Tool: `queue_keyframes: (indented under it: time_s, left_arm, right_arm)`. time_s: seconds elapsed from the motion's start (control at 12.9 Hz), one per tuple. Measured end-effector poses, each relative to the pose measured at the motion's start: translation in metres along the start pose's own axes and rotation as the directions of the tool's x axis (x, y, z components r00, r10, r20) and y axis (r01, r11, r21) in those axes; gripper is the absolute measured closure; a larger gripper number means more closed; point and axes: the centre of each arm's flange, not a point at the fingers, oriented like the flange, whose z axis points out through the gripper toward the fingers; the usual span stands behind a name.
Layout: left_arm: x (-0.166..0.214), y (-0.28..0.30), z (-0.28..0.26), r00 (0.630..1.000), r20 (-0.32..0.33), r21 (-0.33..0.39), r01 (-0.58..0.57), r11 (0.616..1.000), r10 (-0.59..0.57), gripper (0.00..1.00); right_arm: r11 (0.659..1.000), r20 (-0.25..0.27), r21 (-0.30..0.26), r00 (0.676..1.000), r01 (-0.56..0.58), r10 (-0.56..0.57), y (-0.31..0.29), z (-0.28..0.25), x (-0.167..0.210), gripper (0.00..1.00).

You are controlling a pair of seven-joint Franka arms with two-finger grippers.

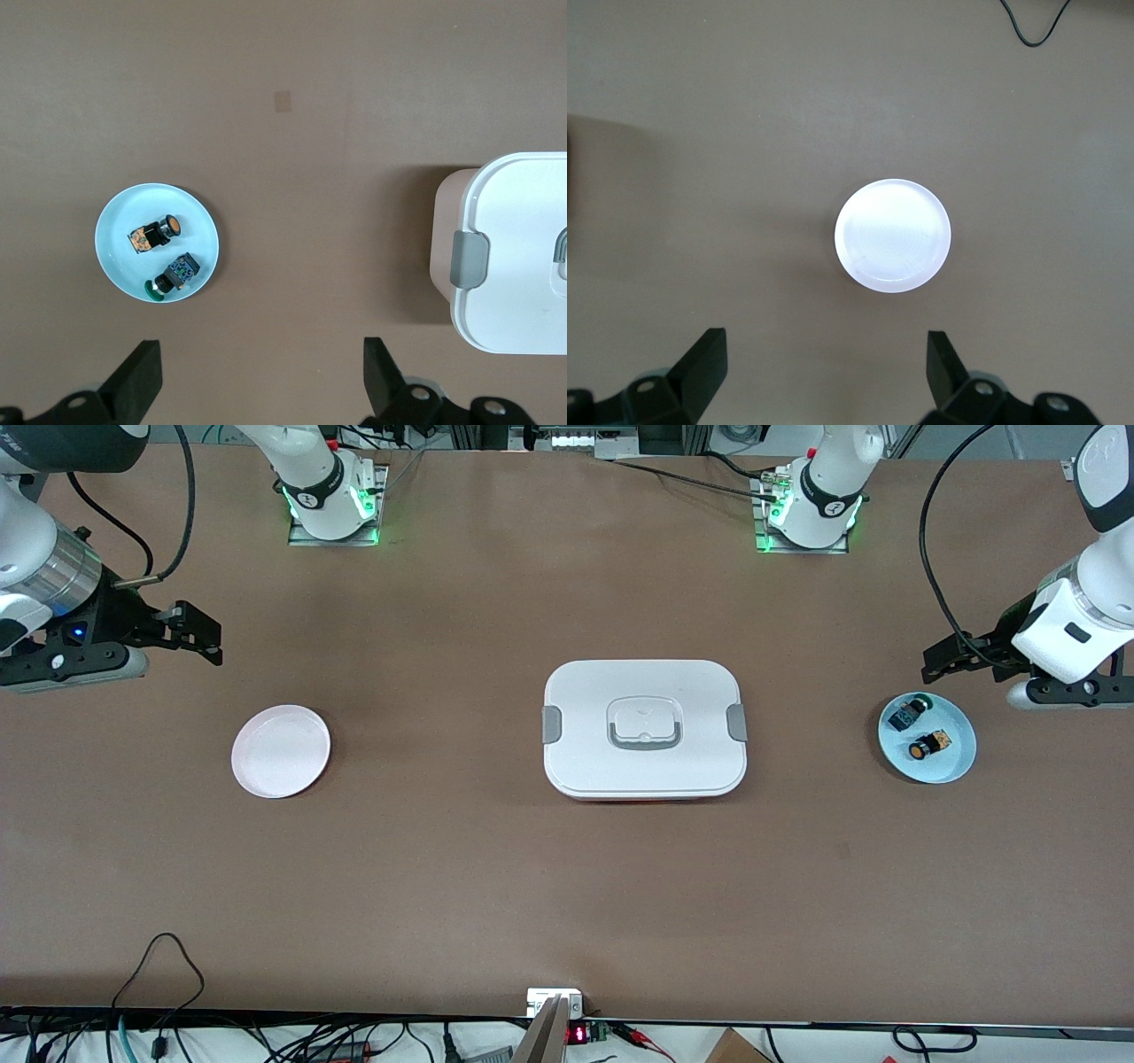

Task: Transfer orange switch to right arm and place
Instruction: 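Move the left gripper toward the light-blue plate with switches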

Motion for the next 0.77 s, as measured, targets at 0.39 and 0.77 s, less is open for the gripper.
queue_keyframes:
  time_s: [0.39, 0.77]
  left_arm:
    - [0.0001, 0.0, 0.0002, 1.0, 0.0, 0.0, 0.0, 1.0, 0.0, 0.0]
    - [-0.0002, 0.001, 0.0025, 1.0, 0.012, 0.001, -0.002, 1.0, 0.002, 0.0]
  right_arm:
    - [1.0, 0.011, 0.001, 1.0, 0.006, -0.006, -0.0041, 0.0004, -0.0014, 0.0]
    - [1.0, 0.017, 0.001, 1.0, 0.004, -0.004, -0.0035, 0.0008, -0.0022, 0.0]
